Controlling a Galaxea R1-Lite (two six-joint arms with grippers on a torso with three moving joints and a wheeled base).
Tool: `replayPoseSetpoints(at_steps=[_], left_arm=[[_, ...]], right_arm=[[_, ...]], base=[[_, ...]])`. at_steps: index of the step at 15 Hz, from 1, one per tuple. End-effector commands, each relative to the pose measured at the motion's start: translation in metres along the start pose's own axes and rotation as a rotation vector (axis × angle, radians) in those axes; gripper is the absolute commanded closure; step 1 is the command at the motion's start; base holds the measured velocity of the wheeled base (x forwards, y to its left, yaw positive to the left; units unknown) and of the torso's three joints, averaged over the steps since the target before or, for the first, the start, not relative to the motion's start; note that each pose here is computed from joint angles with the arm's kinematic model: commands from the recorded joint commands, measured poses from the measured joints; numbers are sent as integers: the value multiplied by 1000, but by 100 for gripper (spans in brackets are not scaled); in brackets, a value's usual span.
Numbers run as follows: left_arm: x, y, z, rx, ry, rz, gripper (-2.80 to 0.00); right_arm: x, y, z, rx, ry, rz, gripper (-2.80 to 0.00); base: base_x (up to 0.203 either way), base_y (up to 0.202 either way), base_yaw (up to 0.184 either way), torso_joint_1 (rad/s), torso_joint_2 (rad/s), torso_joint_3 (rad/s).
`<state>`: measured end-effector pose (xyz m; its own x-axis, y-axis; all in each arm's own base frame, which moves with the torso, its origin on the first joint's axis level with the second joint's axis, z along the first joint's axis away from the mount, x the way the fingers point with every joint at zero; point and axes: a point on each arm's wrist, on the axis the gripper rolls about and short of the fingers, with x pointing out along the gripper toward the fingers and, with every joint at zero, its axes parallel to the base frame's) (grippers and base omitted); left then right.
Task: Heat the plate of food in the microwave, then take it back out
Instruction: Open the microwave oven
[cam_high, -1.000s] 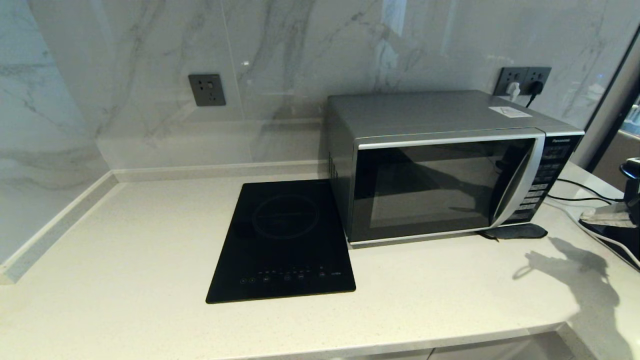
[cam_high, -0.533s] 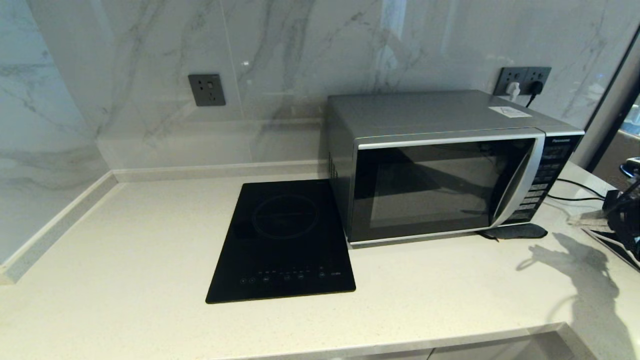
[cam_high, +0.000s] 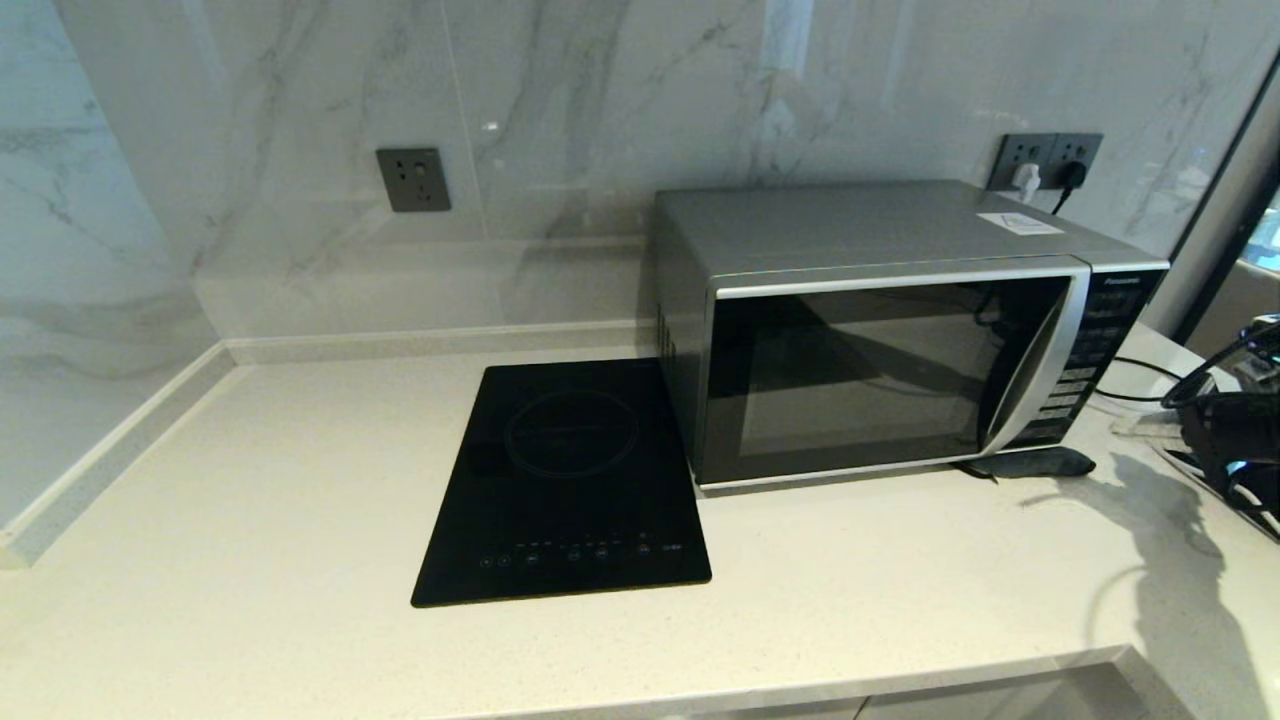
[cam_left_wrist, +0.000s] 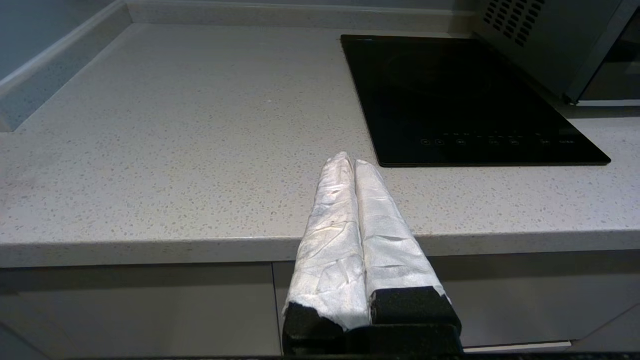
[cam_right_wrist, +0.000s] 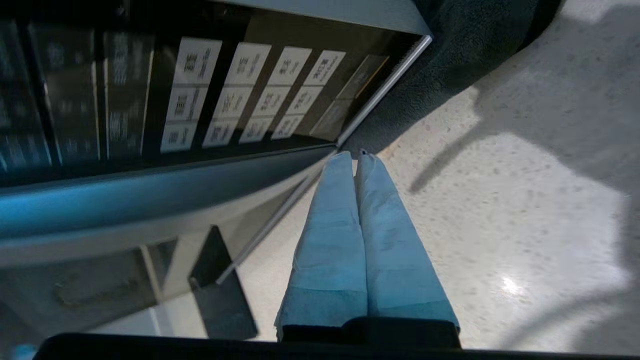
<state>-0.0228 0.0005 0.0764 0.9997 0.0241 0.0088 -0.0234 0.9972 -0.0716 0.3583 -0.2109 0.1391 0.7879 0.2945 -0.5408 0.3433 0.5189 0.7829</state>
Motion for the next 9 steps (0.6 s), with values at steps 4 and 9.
replayPoseSetpoints(at_steps=[4,9], left_arm=[[0,0,0,-1,1,1,0],[0,0,0,-1,1,1,0]], right_arm=[[25,-1,-9,46,42,-30,0],[29,-5,-6,33,32,-37,0]], base=[[0,0,0,0,0,0],[0,0,0,0,0,0]])
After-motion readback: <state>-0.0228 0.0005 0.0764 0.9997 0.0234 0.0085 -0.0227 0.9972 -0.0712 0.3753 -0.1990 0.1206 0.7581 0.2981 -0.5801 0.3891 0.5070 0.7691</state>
